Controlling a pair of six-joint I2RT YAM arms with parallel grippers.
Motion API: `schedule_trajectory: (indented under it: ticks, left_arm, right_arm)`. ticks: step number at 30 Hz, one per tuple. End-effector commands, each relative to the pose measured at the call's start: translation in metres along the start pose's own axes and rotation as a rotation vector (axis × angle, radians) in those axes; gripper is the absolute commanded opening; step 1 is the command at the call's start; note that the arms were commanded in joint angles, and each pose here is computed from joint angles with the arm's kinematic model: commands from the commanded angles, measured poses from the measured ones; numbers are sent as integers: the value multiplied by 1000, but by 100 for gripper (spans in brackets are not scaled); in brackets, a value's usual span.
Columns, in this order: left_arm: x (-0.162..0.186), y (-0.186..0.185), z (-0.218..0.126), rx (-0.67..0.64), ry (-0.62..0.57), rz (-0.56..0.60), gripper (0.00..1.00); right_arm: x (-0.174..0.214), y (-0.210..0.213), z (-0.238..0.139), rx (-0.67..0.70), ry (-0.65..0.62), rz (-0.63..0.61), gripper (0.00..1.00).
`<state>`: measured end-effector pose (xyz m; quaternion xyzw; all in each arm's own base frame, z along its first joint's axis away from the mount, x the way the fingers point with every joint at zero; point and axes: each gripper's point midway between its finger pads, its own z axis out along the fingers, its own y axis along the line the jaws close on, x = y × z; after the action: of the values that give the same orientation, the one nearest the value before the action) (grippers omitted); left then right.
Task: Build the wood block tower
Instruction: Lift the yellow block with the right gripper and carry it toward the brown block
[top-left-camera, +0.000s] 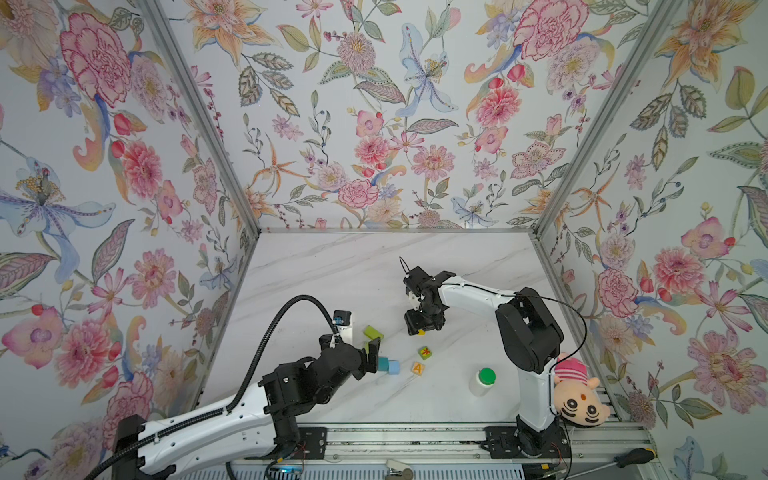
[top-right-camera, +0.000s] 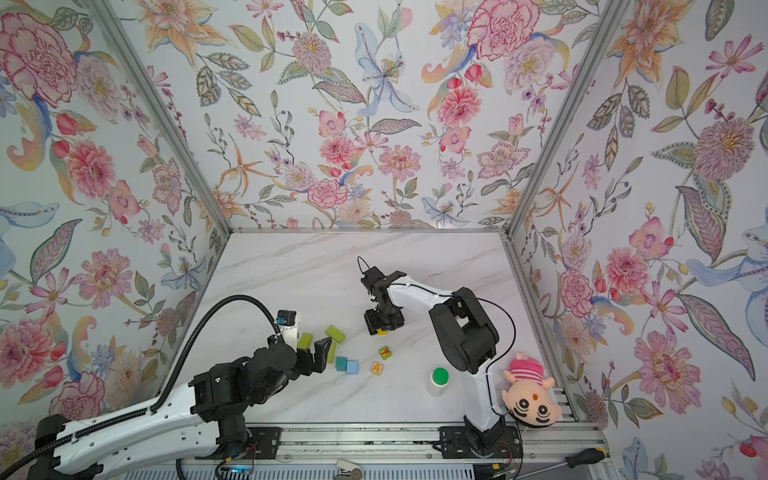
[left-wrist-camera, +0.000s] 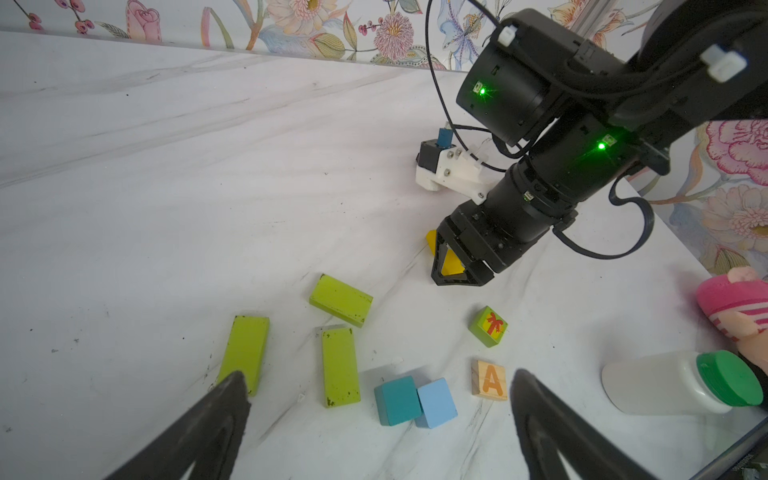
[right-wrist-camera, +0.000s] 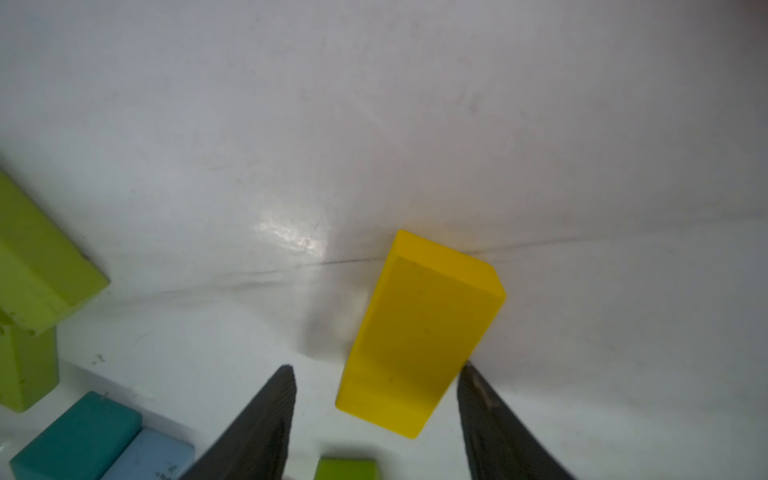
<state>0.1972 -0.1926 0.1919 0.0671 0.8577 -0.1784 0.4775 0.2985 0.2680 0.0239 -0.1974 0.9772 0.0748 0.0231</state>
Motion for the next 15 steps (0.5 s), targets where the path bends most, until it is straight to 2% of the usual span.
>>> schedule_trajectory:
  ticks: [1, 6, 15]
  left_arm:
    - [7, 5, 2, -11, 25, 30, 99]
    - [7, 2, 3, -8, 28, 38, 99]
    - [6, -5, 9, -6, 39, 81, 99]
  right_arm:
    - [1, -11, 1, 66, 15, 26, 62]
    - [-3, -14, 2, 67, 12, 61, 60]
    - [-6, -21, 7, 75, 33, 92, 44]
